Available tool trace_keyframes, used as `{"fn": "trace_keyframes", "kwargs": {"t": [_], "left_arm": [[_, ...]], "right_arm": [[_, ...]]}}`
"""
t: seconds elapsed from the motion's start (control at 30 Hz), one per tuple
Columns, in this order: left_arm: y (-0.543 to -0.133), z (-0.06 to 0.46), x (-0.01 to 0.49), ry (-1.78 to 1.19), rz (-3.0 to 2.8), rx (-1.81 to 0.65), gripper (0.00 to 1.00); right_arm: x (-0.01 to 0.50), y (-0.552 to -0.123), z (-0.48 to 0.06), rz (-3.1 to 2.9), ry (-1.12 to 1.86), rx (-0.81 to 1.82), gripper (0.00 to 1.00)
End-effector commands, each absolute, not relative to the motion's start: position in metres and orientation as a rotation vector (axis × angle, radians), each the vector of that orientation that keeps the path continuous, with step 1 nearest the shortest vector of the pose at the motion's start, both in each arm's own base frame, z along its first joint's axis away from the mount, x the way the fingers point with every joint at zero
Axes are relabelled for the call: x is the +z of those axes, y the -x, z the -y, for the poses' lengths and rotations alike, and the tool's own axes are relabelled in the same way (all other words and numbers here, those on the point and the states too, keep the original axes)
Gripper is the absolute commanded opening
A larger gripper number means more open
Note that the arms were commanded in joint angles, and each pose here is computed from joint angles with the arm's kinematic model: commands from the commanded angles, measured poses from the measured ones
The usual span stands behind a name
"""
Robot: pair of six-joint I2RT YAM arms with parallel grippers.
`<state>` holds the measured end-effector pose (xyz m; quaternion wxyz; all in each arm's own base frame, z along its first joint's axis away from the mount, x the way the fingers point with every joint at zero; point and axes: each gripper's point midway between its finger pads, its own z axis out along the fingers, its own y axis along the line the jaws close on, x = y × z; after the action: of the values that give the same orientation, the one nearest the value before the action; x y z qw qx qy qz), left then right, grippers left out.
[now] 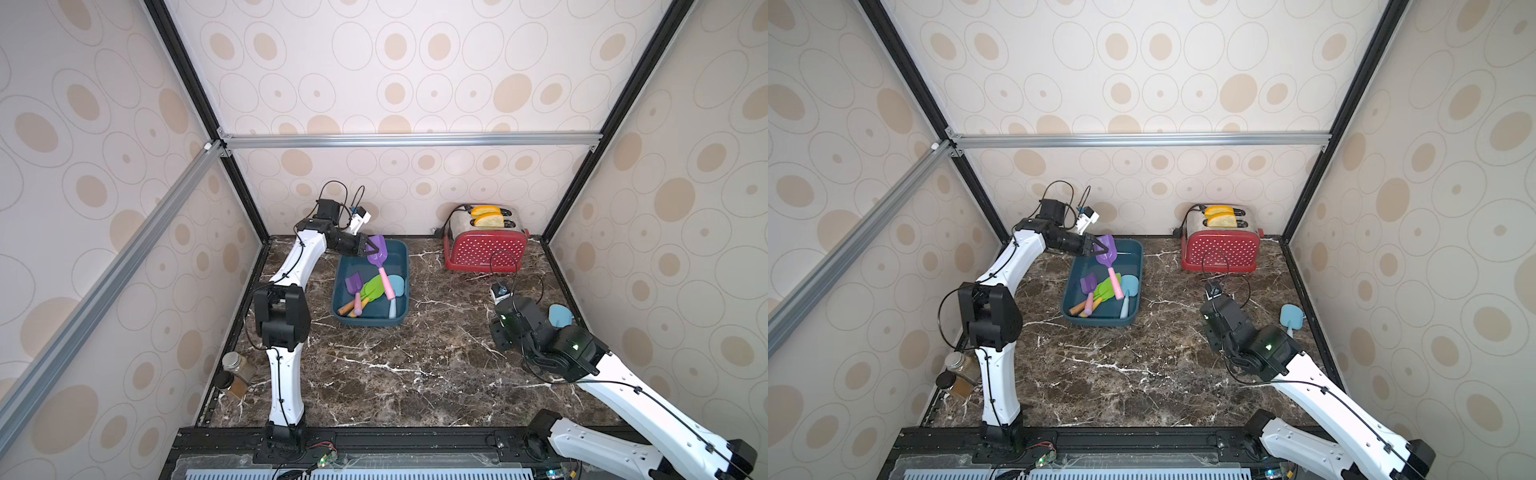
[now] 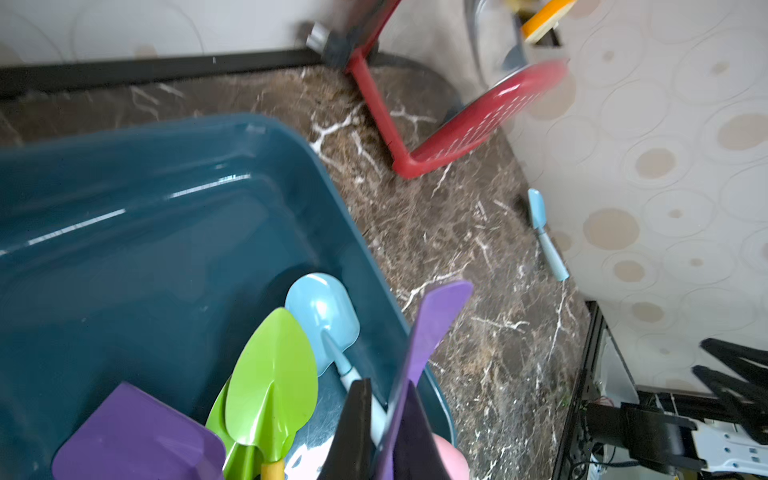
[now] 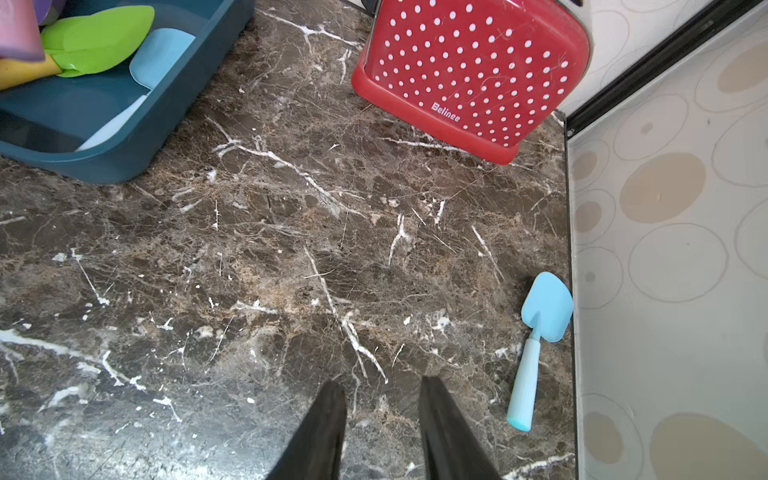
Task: Put the shovel into the storage box
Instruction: Place the shovel in the storage box.
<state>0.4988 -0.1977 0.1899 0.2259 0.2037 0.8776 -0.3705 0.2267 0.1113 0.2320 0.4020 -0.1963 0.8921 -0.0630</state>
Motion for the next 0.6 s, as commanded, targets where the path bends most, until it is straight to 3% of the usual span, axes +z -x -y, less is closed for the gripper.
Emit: {"fn": "trace_keyframes", "kwargs": {"t": [0.0,0.57], "left_arm": [[-0.489,0.199,0.172,-0.642,-2.501,-1.004,0.04],[-0.493,0.213,0.109,-0.684,-2.624,-0.992,0.09]], "right_arm": [[0.226,-0.223,-0.107,-2.268,0.464,-0.148,0.35],[0.195,-0.219,-0.124,-2.347,0.457,-0.05,0.36]]}}
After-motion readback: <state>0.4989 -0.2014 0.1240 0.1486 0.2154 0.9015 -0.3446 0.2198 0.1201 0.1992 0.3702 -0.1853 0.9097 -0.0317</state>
